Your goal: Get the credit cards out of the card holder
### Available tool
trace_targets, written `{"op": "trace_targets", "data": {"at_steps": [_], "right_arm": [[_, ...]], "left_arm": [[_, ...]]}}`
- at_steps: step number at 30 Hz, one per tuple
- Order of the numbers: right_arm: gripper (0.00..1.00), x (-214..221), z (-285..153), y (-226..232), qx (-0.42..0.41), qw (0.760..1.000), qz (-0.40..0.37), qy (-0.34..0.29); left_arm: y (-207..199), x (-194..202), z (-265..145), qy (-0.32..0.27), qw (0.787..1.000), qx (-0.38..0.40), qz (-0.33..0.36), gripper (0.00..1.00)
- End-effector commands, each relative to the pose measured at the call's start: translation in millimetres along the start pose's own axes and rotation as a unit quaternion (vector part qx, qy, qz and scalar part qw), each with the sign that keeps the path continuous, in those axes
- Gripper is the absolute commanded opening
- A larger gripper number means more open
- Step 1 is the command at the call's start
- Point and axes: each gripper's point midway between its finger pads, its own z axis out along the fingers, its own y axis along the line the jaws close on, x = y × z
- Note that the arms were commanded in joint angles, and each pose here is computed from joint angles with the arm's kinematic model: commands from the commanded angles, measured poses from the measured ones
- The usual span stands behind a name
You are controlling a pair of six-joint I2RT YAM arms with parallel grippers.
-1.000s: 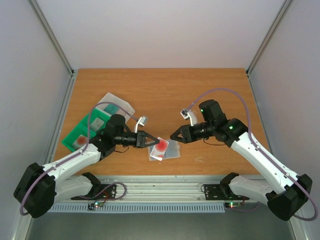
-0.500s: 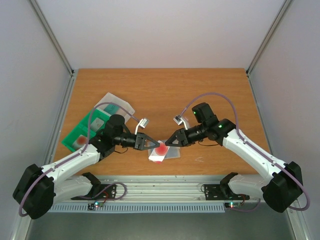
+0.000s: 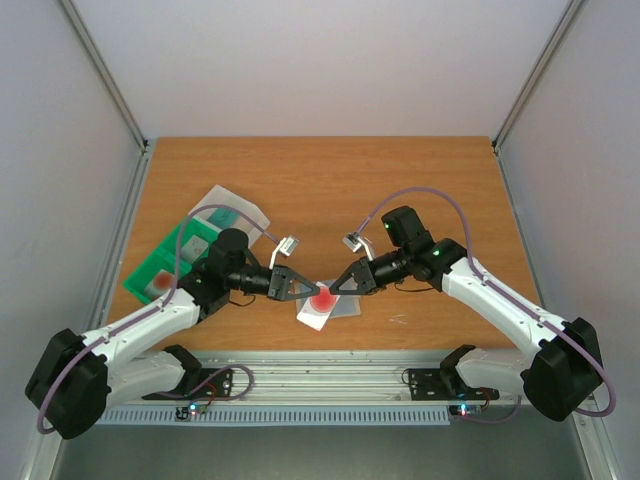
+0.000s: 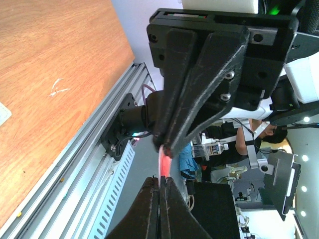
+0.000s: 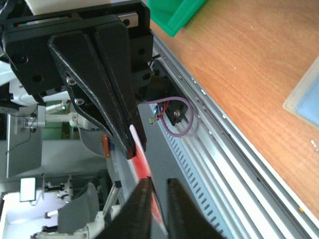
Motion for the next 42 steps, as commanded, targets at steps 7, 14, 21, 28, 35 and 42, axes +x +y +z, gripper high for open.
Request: {"op": "trace_targets", "data": {"at_steps": [7, 14, 21, 28, 35, 42], "right_arm": [[0.01, -13.0, 0.1, 19.3, -0.051, 0.998, 0.01, -0.031], [0.01, -33.2, -7.0, 30.3, -0.065, 0.994, 0.026, -0.089], [0.01, -57.7, -20.4, 29.6, -0.05, 0.981, 0.055, -0.181], [0.01, -80.3, -38.2, 39.1, -0.061, 0.962, 0.059, -0.261], [0.01, -93.6, -42.2, 51.9, -0.087, 0.956, 0.06, -0.275], [0.01, -96.6, -39.9, 51.3, -0.1, 0.953, 0.071, -0.275]], "left_arm": [[-32.9, -20.9, -16.9, -0.069, 0.997, -0.021, 0.035, 0.36], [-34.0, -40.6, -57.6, -0.199, 0.973, -0.119, 0.02, 0.71], [-34.5, -43.1, -93.6, -0.288, 0.944, -0.16, -0.011, 0.76], [-33.2, -38.5, -102.0, -0.323, 0.936, -0.129, -0.052, 0.72], [-39.3, -44.3, -92.4, -0.321, 0.942, -0.08, -0.064, 0.63], [-40.9, -53.7, -84.4, -0.324, 0.943, -0.046, -0.067, 0.57]]}}
